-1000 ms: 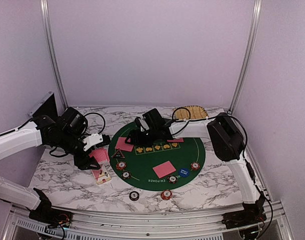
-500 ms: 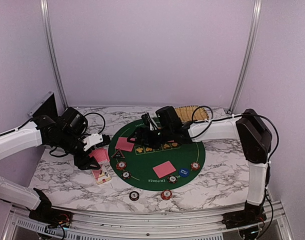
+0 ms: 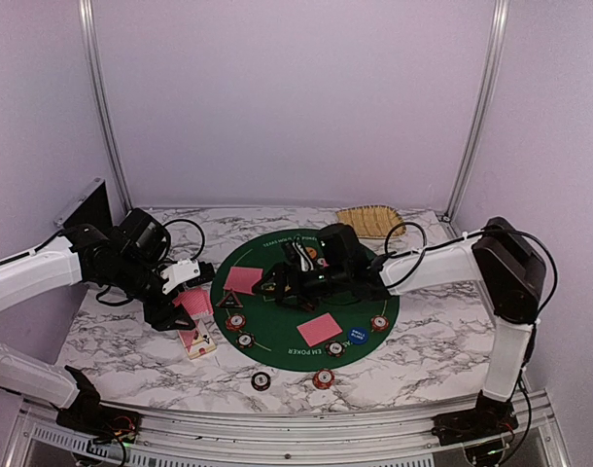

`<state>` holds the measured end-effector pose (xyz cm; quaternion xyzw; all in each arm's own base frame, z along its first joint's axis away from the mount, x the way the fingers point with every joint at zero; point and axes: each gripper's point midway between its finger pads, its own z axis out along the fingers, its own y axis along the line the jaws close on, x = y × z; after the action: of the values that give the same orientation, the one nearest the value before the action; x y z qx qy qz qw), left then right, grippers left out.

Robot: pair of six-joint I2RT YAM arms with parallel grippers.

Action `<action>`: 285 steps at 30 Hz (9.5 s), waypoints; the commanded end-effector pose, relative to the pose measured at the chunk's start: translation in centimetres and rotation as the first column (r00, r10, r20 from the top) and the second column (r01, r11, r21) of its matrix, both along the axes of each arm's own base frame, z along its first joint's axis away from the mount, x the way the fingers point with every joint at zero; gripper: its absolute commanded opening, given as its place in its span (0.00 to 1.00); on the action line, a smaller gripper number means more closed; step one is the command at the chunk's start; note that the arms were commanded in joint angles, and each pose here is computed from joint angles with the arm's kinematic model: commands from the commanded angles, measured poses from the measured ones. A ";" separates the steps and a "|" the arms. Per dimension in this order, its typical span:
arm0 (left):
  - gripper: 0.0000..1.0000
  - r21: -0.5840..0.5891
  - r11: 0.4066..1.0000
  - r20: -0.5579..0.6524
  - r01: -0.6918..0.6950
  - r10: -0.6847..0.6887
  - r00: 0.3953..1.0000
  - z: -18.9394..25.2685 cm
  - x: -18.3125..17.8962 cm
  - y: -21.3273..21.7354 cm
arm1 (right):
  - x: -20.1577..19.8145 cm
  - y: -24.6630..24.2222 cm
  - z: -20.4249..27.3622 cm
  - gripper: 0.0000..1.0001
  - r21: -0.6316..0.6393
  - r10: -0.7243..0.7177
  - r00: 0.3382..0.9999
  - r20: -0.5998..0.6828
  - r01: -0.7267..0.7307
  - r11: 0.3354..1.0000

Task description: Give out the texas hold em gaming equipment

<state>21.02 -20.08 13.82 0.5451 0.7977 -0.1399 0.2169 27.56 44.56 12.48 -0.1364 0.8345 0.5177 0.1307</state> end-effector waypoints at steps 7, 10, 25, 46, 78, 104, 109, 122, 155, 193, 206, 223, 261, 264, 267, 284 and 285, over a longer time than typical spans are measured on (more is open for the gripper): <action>0.00 -0.022 1.000 0.006 0.007 -0.007 1.000 0.8 0.1 -0.3 | -3.0 2.2 7.0 0.99 0.239 0.099 0.995 0.003 -0.096 0.966; 0.00 -0.018 1.000 0.010 0.006 -0.006 1.000 0.9 0.2 -0.3 | -4.1 3.4 7.3 0.99 0.253 0.131 0.991 0.002 -0.127 0.959; 0.00 -0.023 1.000 0.009 0.008 -0.008 1.000 1.0 0.2 -0.4 | -6.4 7.8 7.0 0.97 0.312 0.245 0.968 -0.047 -0.219 0.925; 0.00 -0.023 1.000 0.006 0.006 -0.006 1.000 0.8 0.1 -0.3 | -7.3 13.6 4.5 0.89 0.323 0.338 0.936 -0.101 -0.290 0.901; 0.00 -0.024 1.000 0.004 0.003 -0.003 1.000 0.7 0.0 -0.2 | -3.8 12.5 1.5 0.71 0.255 0.224 0.955 -0.194 -0.171 0.952; 0.00 0.000 1.000 -0.001 -0.012 0.012 1.000 0.0 -0.2 0.3 | -3.8 9.6 6.4 0.26 0.303 0.211 0.969 -0.132 -0.163 0.939; 0.00 0.000 1.000 0.000 -0.010 0.010 1.000 0.0 -0.2 0.3 | -3.7 9.2 7.5 0.19 0.314 0.202 0.972 -0.122 -0.155 0.937; 0.00 0.000 1.000 0.001 -0.012 0.012 1.000 0.0 -0.2 0.3 | -2.8 7.4 8.1 0.06 0.308 0.179 0.975 -0.130 -0.132 0.942; 0.00 -0.001 1.000 0.000 -0.013 0.013 1.000 0.1 0.0 0.2 | 15.9 -19.7 -0.1 0.00 -0.031 -0.392 0.917 -0.068 0.391 0.920; 0.00 -0.013 1.000 0.000 -0.013 0.013 1.000 0.3 -0.2 0.1 | 20.6 -25.9 -6.9 0.65 -0.492 -0.481 0.873 0.078 0.454 0.743; 0.00 -0.007 1.000 0.003 -0.012 0.012 1.000 0.3 0.0 0.1 | 20.3 -25.6 0.5 0.99 -0.465 -0.503 0.799 0.329 0.601 0.650; 0.00 -0.009 1.000 0.005 -0.014 0.014 1.000 0.4 0.1 0.0 | 13.4 -15.5 7.0 0.99 -0.285 -0.418 0.788 0.453 0.572 0.769; 0.00 -0.018 1.000 0.018 -0.011 0.011 1.000 0.9 0.3 -0.1 | -5.9 9.7 5.7 0.99 0.255 0.236 0.972 -0.007 -0.227 0.940; 0.00 -0.019 1.000 0.021 -0.011 0.011 1.000 1.0 0.3 0.0 | -6.3 10.2 5.7 0.99 0.270 0.253 0.968 -0.011 -0.240 0.933; 0.00 -0.020 1.000 0.020 -0.011 0.011 1.000 1.0 0.3 -0.1 | -6.5 10.4 5.6 0.99 0.282 0.259 0.966 -0.021 -0.243 0.928; 0.00 -0.021 1.000 0.016 -0.010 0.010 1.000 1.0 0.2 -0.1 | -7.7 13.9 5.5 0.97 0.329 0.357 0.933 -0.037 -0.326 0.886; 0.00 -0.021 1.000 0.018 -0.010 0.010 1.000 1.0 0.3 -0.1 | -7.8 14.1 5.4 0.97 0.329 0.362 0.931 -0.040 -0.330 0.885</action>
<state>20.91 -19.64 13.48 0.5374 0.8058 -0.1358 0.2087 20.59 57.20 15.46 -0.2101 0.7364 0.6430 0.0113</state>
